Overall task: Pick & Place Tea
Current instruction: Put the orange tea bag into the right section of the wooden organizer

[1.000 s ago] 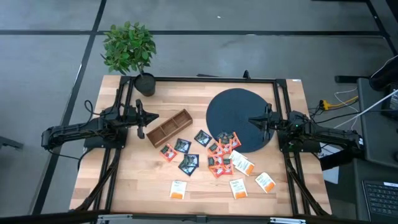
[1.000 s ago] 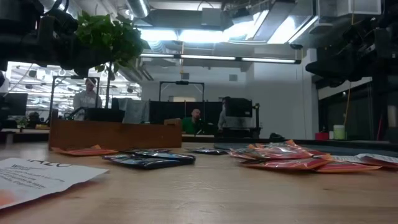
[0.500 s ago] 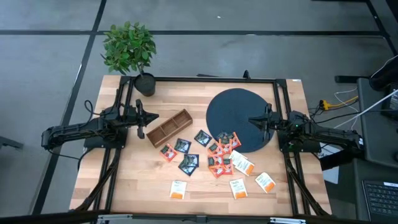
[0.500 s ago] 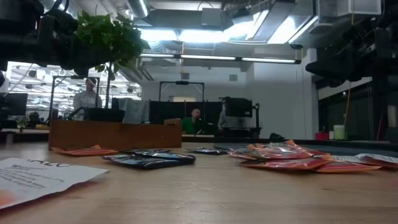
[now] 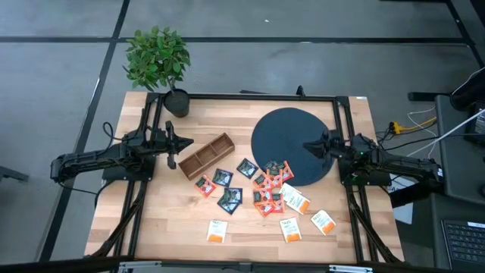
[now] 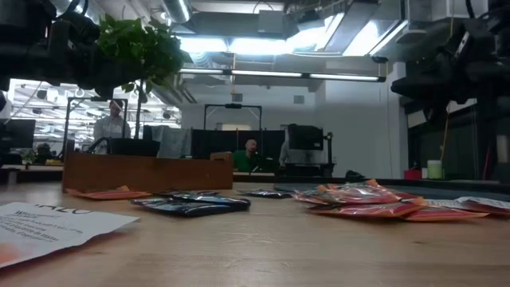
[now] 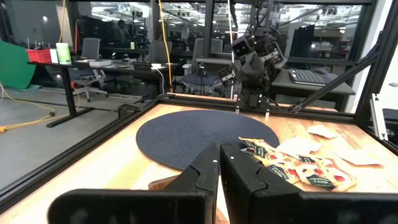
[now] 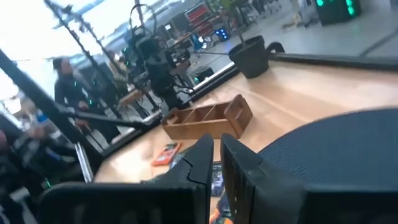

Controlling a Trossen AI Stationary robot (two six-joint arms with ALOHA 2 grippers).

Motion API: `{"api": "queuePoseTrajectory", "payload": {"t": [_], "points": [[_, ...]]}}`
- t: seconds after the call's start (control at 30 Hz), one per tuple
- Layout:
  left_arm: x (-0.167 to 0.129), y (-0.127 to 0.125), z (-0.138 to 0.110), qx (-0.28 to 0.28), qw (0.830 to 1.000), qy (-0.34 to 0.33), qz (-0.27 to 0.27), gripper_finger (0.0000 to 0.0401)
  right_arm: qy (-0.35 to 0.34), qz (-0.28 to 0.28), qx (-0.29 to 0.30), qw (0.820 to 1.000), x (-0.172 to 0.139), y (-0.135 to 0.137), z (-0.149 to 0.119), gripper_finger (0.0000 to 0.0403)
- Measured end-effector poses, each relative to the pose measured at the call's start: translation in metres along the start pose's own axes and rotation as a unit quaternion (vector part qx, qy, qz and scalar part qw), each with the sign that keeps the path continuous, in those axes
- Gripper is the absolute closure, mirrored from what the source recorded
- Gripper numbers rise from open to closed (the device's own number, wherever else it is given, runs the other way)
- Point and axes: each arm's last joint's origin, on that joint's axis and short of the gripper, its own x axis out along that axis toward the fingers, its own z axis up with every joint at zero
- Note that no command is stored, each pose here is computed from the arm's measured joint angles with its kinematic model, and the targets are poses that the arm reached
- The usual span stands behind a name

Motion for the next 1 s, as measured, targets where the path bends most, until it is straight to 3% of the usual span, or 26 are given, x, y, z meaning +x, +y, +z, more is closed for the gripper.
{"api": "queuePoseTrajectory", "payload": {"t": [0.13,0.33,0.63,0.77,1.0], "points": [[0.0,0.0,0.0,0.0,1.0,0.0,0.0,0.0389,-0.006,-0.022,0.018,1.0,0.0,0.002,0.005,0.0368],[0.0,0.0,0.0,0.0,1.0,0.0,0.0,0.0389,-0.006,-0.054,-0.061,0.997,0.002,0.023,0.041,0.0368],[0.0,0.0,0.0,0.0,1.0,0.0,0.0,0.039,0.136,-0.124,-0.131,0.974,0.027,0.046,0.065,0.0368],[0.0,0.0,0.0,0.0,1.0,0.0,0.0,0.0388,0.206,-0.139,-0.18,0.952,0.044,0.054,0.058,0.0368],[0.0,0.0,0.0,0.0,1.0,0.0,0.0,0.0389,0.313,-0.216,-0.254,0.89,0.066,0.06,0.044,0.0329]]}}
